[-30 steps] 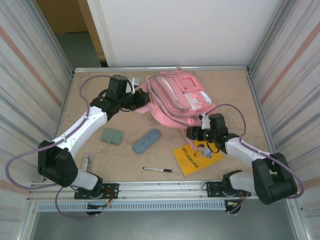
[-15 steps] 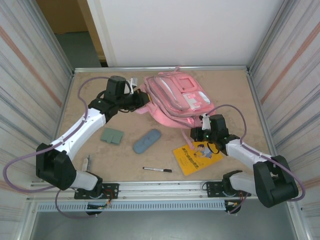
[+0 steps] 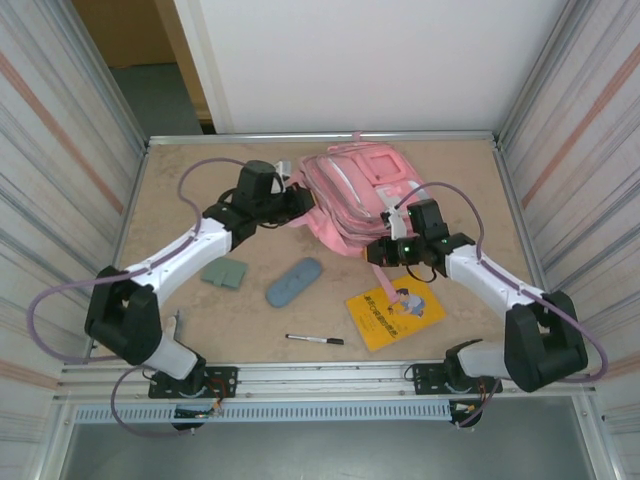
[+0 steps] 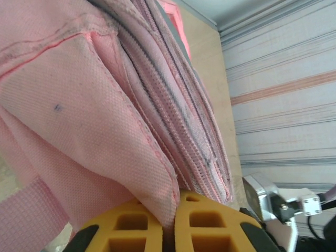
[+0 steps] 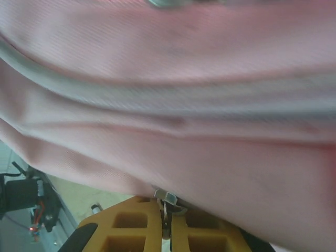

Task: Pack the student bag

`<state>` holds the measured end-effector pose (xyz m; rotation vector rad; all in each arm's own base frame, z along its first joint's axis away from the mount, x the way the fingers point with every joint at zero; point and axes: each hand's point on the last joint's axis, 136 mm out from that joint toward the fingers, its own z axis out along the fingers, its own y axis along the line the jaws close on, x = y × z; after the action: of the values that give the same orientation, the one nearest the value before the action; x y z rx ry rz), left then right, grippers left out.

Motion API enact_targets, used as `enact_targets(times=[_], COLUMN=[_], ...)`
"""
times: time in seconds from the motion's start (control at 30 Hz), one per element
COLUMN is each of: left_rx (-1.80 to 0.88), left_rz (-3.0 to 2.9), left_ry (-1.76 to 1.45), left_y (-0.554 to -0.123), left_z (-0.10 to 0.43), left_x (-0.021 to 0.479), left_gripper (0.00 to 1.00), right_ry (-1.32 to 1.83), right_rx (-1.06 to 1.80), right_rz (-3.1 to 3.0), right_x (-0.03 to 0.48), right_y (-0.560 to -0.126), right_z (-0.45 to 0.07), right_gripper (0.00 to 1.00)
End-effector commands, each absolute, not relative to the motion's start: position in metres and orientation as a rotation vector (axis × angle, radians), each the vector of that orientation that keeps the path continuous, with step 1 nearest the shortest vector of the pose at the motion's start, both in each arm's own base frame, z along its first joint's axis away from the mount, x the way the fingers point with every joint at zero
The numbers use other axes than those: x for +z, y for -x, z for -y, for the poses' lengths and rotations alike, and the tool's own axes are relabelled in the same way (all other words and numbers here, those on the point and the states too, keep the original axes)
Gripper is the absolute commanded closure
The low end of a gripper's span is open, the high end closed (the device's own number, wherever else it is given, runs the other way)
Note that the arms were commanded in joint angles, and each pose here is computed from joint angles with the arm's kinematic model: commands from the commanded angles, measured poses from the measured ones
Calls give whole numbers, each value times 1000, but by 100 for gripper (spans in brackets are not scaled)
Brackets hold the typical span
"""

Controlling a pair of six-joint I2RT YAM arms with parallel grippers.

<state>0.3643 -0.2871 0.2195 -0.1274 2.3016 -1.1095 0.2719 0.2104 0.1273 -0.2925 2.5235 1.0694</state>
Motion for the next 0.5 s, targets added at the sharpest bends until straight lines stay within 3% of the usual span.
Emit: enact_targets(times=[0.0, 0.3, 0.47], left_rx=[-1188, -1233, -1141], left_rz=[-2272, -2395, -2456], left_ry=[77, 49, 76], left_y=[-367, -367, -366], left_z=[326, 374, 358], left_x=[216, 146, 109], left_gripper=[100, 100, 95], right_ry=[446, 453, 417], right_rx=[1254, 1247, 1174], right_rz=[-2482, -2563, -2646], right_x=[157, 151, 126], right_y=[-264, -275, -274], right_z=[-242, -255, -249], right_gripper=[92, 91, 90])
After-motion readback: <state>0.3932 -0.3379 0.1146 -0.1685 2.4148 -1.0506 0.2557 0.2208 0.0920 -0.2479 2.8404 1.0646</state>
